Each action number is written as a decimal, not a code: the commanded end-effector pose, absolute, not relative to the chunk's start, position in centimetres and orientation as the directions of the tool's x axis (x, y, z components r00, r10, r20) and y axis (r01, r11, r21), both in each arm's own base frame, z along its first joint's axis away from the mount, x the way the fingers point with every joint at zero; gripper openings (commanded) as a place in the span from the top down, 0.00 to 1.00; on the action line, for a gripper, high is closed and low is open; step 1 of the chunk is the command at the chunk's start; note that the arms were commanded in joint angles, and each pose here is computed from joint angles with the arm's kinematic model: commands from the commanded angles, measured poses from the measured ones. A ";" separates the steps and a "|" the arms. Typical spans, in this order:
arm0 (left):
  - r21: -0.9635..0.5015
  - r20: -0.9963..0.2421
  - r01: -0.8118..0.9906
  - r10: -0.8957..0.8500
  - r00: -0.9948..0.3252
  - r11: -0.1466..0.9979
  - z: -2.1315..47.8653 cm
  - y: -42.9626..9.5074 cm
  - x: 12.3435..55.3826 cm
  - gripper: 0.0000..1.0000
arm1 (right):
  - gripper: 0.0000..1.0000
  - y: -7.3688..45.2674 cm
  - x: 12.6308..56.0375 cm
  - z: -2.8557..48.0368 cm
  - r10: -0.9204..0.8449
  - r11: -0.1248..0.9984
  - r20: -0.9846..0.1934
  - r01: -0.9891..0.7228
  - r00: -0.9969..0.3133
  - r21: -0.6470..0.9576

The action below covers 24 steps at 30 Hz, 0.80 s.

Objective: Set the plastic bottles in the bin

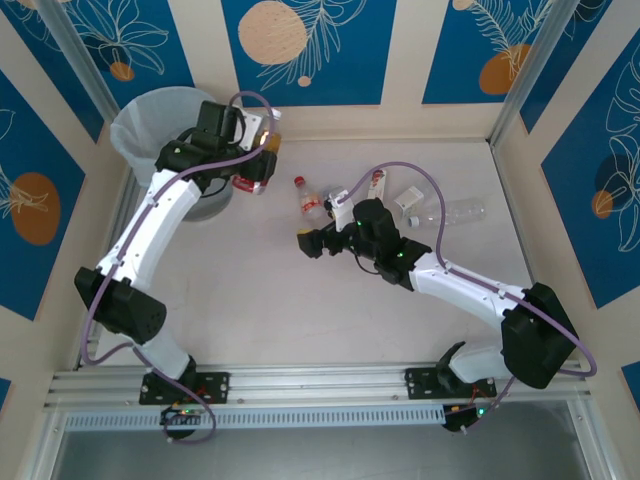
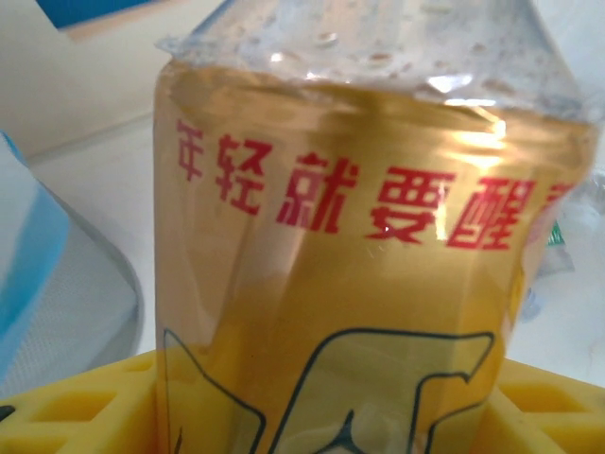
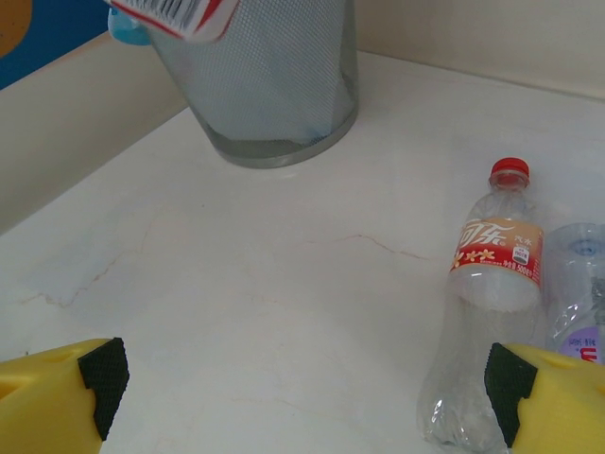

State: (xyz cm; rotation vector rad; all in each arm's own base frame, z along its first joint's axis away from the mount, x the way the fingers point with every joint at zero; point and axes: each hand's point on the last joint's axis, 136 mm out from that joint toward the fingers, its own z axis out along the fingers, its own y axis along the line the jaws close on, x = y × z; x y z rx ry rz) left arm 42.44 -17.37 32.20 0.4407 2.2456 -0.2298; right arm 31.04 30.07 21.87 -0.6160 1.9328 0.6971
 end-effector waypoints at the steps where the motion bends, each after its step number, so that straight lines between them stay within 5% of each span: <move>1: -0.003 -0.858 0.312 0.157 -0.489 0.950 37.6 -15.1 43.7 0.35 | 0.00 29.6 31.3 23.0 -0.089 0.716 -0.914 -0.663 -0.395 0.217; 14: -0.048 -0.927 0.075 -0.016 -0.375 0.996 43.1 -4.7 48.7 0.34 | 0.00 29.3 31.3 22.3 -0.083 0.729 -0.900 -0.642 -0.427 0.237; 24: -0.024 -0.916 -0.076 -0.052 -0.398 0.997 40.0 0.9 52.8 0.31 | 0.01 29.4 31.2 22.1 -0.087 0.729 -0.894 -0.640 -0.439 0.243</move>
